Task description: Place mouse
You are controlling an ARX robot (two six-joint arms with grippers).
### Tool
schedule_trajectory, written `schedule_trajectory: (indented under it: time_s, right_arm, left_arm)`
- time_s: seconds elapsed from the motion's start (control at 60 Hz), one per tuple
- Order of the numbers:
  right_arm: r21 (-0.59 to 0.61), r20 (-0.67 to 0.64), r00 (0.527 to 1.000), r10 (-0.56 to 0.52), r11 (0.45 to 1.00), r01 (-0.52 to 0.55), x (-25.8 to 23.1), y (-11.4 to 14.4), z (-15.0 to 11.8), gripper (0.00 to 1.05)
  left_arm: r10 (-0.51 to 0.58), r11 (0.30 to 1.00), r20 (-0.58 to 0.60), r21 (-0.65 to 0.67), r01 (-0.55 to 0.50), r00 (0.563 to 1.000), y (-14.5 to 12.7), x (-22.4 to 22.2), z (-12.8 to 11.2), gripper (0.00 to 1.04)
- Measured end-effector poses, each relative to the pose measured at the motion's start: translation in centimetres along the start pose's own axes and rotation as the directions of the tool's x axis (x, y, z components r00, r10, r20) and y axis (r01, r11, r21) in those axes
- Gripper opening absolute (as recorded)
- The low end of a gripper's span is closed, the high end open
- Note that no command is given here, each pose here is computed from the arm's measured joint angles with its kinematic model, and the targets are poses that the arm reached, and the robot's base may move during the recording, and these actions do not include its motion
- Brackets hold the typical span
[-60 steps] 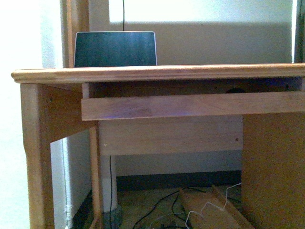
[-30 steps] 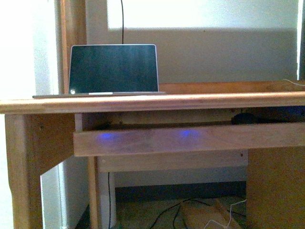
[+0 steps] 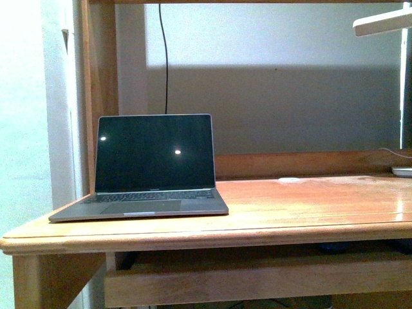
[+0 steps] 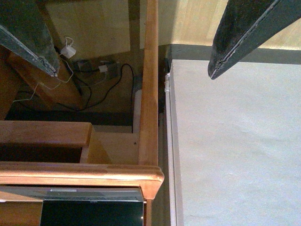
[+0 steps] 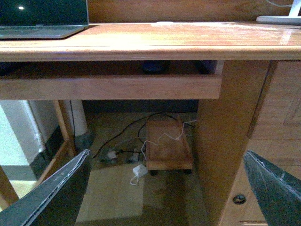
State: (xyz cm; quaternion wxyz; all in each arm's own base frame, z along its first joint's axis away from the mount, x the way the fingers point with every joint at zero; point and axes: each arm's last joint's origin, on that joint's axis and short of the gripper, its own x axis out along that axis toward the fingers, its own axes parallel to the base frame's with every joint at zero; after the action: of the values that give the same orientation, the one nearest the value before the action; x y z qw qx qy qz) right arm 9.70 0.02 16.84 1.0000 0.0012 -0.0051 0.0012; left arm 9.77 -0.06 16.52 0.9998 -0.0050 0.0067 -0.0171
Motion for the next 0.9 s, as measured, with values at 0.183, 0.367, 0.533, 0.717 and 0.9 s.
schedule_trajectory:
  time_s: [0.183, 0.367, 0.533, 0.717, 0.9]
  right_arm:
    - [0.0, 0.0, 1.0, 0.0, 1.0, 0.0, 0.0, 0.0, 0.0, 0.97]
    - [0.0, 0.0, 1.0, 0.0, 1.0, 0.0, 0.0, 0.0, 0.0, 0.97]
    - [0.0, 0.0, 1.0, 0.0, 1.0, 0.0, 0.0, 0.0, 0.0, 0.97]
    - [0.0, 0.0, 1.0, 0.0, 1.0, 0.0, 0.0, 0.0, 0.0, 0.97]
    - [0.0, 0.0, 1.0, 0.0, 1.0, 0.0, 0.0, 0.0, 0.0, 0.97]
  left_arm:
    - [-0.324, 0.944, -0.232, -0.144, 0.297, 0.917, -0.3, 1.7, -0.3, 0.97]
    - [-0.23, 0.924, -0.276, 0.239, 0.298, 0.933, 0.8, 7.6, 0.0, 0.97]
    - [-0.205, 0.678, -0.214, 0.673, 0.296, 0.955, 0.8, 15.3, -0.3, 0.97]
    - [-0.346, 0.338, -0.142, 0.903, 0.265, 0.927, -1.9, 21.8, -2.5, 0.97]
    - [-0.455, 0.172, -0.129, 0.958, 0.229, 0.881, -4.7, 25.8, -4.7, 0.97]
